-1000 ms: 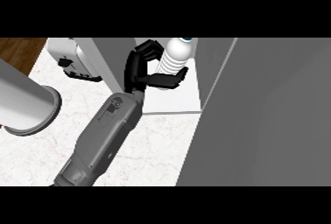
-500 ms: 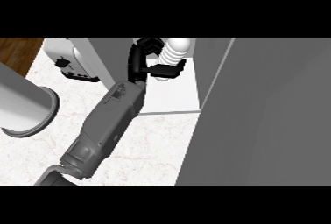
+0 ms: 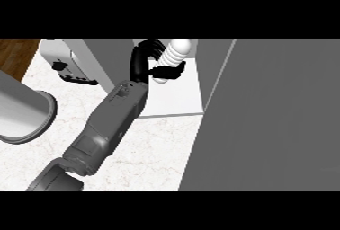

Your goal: Pick up the bottled water, place it into the cabinet and close the cabinet

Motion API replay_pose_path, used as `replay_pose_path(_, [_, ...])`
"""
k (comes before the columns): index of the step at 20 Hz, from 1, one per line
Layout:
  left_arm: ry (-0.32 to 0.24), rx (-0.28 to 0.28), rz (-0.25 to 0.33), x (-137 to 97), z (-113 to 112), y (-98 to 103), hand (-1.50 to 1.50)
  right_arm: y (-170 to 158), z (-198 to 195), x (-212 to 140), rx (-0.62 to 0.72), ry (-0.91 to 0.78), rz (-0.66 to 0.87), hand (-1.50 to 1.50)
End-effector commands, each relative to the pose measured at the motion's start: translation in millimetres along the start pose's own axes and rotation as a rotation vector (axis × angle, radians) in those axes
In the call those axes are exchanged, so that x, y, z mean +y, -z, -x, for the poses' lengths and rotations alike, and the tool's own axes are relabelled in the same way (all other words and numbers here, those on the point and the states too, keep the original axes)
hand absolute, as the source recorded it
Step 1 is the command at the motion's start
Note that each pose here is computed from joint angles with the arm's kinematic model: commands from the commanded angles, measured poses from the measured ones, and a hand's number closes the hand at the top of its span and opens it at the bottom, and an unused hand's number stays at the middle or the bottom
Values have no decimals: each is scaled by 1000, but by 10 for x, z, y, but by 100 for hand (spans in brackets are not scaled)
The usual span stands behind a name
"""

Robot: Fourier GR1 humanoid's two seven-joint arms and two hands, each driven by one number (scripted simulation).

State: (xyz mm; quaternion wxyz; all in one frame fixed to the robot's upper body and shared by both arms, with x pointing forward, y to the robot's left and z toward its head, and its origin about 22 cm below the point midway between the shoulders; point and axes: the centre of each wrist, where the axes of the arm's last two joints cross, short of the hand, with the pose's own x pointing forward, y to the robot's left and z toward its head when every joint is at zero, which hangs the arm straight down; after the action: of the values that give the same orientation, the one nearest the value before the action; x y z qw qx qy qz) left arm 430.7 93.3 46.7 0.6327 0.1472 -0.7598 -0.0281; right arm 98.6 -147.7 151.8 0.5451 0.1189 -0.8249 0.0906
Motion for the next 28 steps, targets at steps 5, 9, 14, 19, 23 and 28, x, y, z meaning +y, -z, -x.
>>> replay_pose_path(5, [28,20,-45,36,183,-48,150,-73,-175,-72,-40,18,-27,-150])
replay_pose_path(9, [95,20,-56,33,220,-65,150,-45,-107,-33,-31,11,-30,-150])
replay_pose_path(14, [193,15,-59,82,252,-48,-150,-58,-240,-64,-50,31,-23,-150])
replay_pose_path(19, [290,26,-86,60,303,-93,-150,-67,-161,-19,-47,33,-49,-150])
replay_pose_path(23, [300,30,-97,191,367,-65,-150,-62,-98,20,-54,33,-50,-150])
replay_pose_path(28, [275,32,-102,174,463,-151,-150,-64,-181,-37,-54,32,-50,-150])
